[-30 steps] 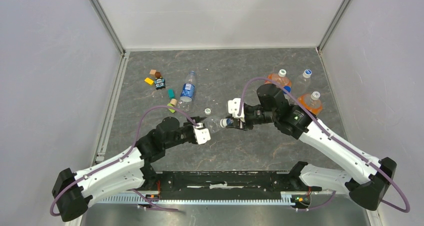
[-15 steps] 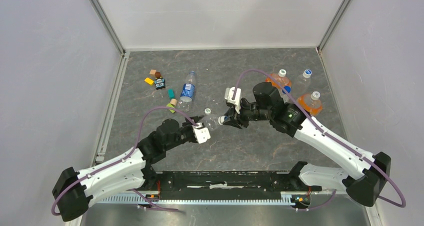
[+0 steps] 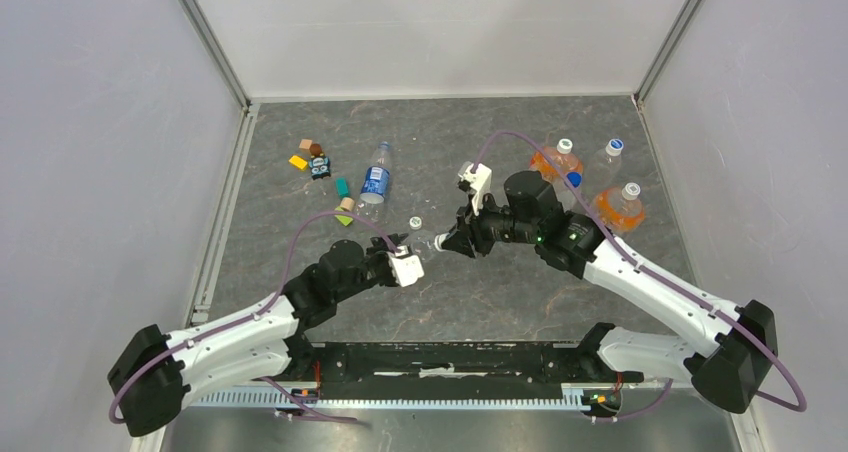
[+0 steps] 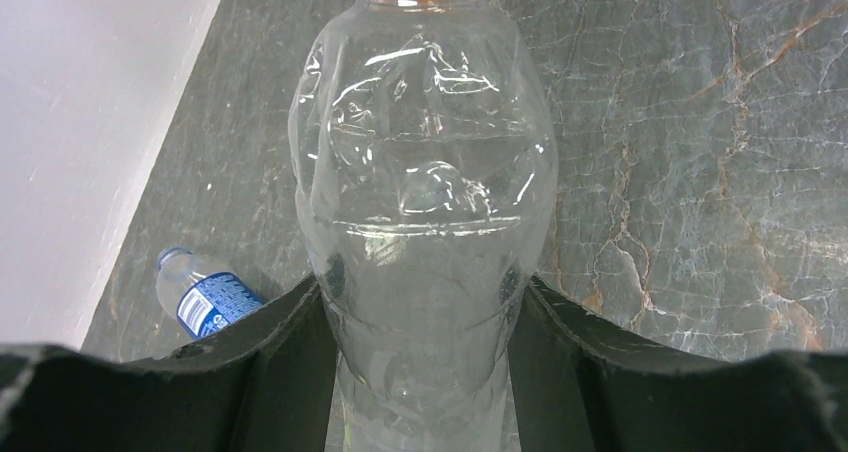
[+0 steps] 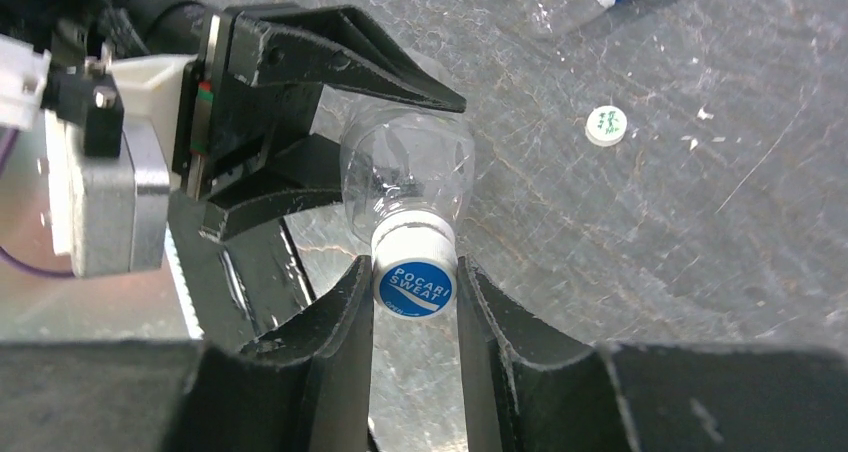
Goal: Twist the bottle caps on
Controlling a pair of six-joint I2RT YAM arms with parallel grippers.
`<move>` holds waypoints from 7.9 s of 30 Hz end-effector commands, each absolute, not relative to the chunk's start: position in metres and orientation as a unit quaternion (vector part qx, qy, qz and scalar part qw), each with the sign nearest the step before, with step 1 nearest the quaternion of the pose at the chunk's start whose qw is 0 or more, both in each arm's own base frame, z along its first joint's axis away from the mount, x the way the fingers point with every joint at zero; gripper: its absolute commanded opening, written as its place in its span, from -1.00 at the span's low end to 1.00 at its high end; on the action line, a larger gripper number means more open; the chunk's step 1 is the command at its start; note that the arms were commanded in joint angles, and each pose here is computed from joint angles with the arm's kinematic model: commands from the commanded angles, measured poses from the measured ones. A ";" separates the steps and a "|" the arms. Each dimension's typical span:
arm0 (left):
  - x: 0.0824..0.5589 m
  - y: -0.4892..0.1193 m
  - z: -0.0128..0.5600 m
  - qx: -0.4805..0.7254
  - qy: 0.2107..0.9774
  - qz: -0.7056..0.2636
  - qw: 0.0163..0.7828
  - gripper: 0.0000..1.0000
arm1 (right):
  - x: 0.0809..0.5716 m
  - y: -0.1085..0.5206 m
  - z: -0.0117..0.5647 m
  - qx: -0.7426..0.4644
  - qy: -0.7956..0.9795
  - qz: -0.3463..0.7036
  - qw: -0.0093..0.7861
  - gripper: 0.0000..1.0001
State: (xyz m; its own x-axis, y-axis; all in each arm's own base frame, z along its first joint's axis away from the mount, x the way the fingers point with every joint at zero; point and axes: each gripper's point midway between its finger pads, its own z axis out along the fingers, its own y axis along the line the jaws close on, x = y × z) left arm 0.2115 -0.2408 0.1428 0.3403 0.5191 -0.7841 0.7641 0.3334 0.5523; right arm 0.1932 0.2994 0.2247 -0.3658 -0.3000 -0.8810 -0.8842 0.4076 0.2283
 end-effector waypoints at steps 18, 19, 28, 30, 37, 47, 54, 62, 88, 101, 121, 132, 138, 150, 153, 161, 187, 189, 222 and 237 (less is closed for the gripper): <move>0.221 -0.267 0.209 0.513 0.500 -0.115 0.688 -0.96 | 0.205 0.309 0.211 -0.059 0.841 0.437 0.312 -1.00; 0.222 -0.266 0.209 0.512 0.502 -0.113 0.688 -0.96 | 0.204 0.311 0.211 -0.055 0.839 0.445 0.310 -1.00; 0.220 -0.268 0.214 0.485 0.518 -0.139 0.691 -0.96 | 0.201 0.317 0.216 -0.109 0.816 0.456 0.340 -1.00; 0.218 -0.270 0.217 0.472 0.520 -0.154 0.695 -0.95 | 0.201 0.316 0.220 -0.136 0.806 0.453 0.356 -1.00; 0.199 -0.284 0.222 0.483 0.495 -0.216 0.689 -0.95 | 0.195 0.317 0.257 -0.282 0.731 0.468 0.409 -1.00; 0.191 -0.290 0.219 0.511 0.474 -0.225 0.681 -0.95 | 0.187 0.316 0.264 -0.373 0.704 0.477 0.371 -1.00; 0.199 -0.287 0.227 0.471 0.496 -0.231 0.692 -0.96 | 0.187 0.317 0.260 -0.372 0.707 0.478 0.365 -1.00; 0.203 -0.286 0.231 0.461 0.567 -0.239 0.639 -0.96 | 0.208 0.301 0.252 -0.395 0.729 0.392 0.399 -1.00; 0.203 -0.283 0.236 0.441 0.555 -0.243 0.662 -0.95 | 0.214 0.306 0.240 -0.312 0.757 0.418 0.393 -1.00; 0.216 -0.281 0.222 0.427 0.596 -0.220 0.643 -0.95 | 0.231 0.295 0.228 -0.223 0.795 0.380 0.417 -1.00; 0.234 -0.264 0.206 0.464 0.603 -0.097 0.642 -0.95 | 0.226 0.302 0.211 -0.070 0.853 0.387 0.343 -1.00; 0.235 -0.259 0.199 0.501 0.582 -0.034 0.639 -0.95 | 0.219 0.301 0.196 0.060 0.875 0.365 0.311 -1.00; 0.235 -0.257 0.199 0.509 0.571 -0.005 0.644 -0.95 | 0.209 0.303 0.183 0.125 0.880 0.369 0.273 -1.00; 0.230 -0.268 0.201 0.470 0.596 -0.053 0.650 -0.95 | 0.193 0.309 0.174 0.247 0.842 0.414 0.242 -1.00; 0.228 -0.271 0.202 0.457 0.602 -0.073 0.651 -0.95 | 0.193 0.304 0.175 0.276 0.828 0.423 0.241 -1.00; 0.224 -0.274 0.198 0.471 0.595 -0.079 0.646 -0.95 | 0.209 0.289 0.201 0.273 0.812 0.417 0.305 -1.00; 0.224 -0.278 0.178 0.469 0.620 -0.090 0.623 -0.95 | 0.230 0.260 0.267 0.238 0.757 0.422 0.439 0.52; 0.223 -0.280 0.176 0.471 0.622 -0.093 0.618 -0.95 | 0.232 0.260 0.281 0.214 0.752 0.421 0.459 0.63; 0.166 -0.308 0.216 0.514 0.531 -0.411 0.533 -0.95 | 0.161 0.262 0.343 -0.583 0.474 0.322 0.576 0.60; 0.153 -0.313 0.217 0.534 0.510 -0.440 0.511 -0.95 | 0.150 0.275 0.338 -0.613 0.445 0.364 0.542 0.21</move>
State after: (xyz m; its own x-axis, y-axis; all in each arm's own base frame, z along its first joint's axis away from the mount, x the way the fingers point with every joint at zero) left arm 0.1550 -0.3060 0.1884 0.0683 0.1688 -0.9833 0.9937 0.0763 0.0821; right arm 0.1572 0.2721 0.3143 0.2748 -0.2107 -0.9381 -0.9575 0.0290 -0.2870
